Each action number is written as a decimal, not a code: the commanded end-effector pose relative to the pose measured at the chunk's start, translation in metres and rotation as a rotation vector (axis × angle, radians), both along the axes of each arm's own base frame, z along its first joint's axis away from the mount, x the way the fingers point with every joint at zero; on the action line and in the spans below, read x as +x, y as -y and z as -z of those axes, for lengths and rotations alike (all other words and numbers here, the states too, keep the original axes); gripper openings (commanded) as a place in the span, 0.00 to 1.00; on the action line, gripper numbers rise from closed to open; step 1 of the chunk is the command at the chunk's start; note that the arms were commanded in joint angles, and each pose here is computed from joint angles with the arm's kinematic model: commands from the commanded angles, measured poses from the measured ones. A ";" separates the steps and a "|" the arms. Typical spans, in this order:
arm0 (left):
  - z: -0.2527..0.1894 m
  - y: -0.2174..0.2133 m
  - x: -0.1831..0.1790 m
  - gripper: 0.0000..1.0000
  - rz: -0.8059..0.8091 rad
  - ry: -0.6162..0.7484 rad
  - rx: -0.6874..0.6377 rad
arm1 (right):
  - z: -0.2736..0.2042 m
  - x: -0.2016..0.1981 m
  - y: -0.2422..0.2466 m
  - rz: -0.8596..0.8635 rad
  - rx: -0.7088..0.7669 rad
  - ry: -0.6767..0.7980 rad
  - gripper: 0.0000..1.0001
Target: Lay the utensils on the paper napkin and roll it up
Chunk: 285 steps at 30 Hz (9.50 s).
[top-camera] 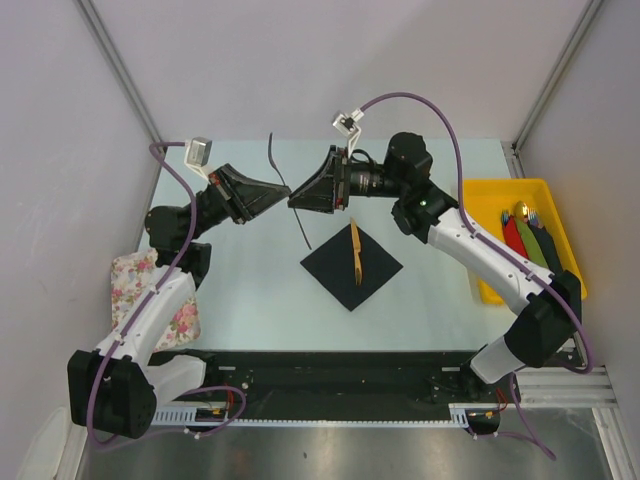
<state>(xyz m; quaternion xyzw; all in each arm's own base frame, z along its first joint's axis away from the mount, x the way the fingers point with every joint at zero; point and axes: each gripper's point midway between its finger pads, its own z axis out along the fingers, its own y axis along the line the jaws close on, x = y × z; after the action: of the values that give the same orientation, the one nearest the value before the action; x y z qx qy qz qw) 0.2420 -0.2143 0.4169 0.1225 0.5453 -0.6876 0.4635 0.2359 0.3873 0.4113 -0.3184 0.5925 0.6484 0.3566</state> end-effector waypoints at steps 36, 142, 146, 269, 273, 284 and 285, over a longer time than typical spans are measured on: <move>0.096 -0.100 0.086 0.93 -0.637 -0.176 0.509 | 0.188 0.147 0.088 0.770 -0.636 -0.083 0.00; 0.321 0.080 -0.038 0.56 0.054 1.027 1.327 | 0.286 0.091 0.185 0.549 -0.629 -0.518 0.59; 0.340 0.093 -0.049 0.56 0.107 1.107 1.346 | 0.293 0.092 0.192 0.547 -0.632 -0.549 0.59; 0.340 0.127 0.022 0.19 0.277 -0.327 0.851 | 0.400 0.049 0.155 0.379 -0.864 -0.771 0.15; 0.352 0.124 0.034 0.16 0.241 -0.394 0.854 | 0.399 0.050 0.154 0.379 -0.865 -0.767 0.10; 0.379 0.111 0.048 0.09 0.195 -0.498 0.870 | 0.398 0.050 0.152 0.378 -0.868 -0.761 0.07; 0.383 0.111 0.047 0.08 0.196 -0.505 0.878 | 0.398 0.050 0.152 0.374 -0.866 -0.762 0.07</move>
<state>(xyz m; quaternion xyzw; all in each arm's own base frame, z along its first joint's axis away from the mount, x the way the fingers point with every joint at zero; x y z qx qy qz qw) 0.2774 -0.3205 0.0318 0.1892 0.8657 -0.4404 0.1443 0.2735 0.2349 0.0156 -0.0526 0.9305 0.3603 0.0410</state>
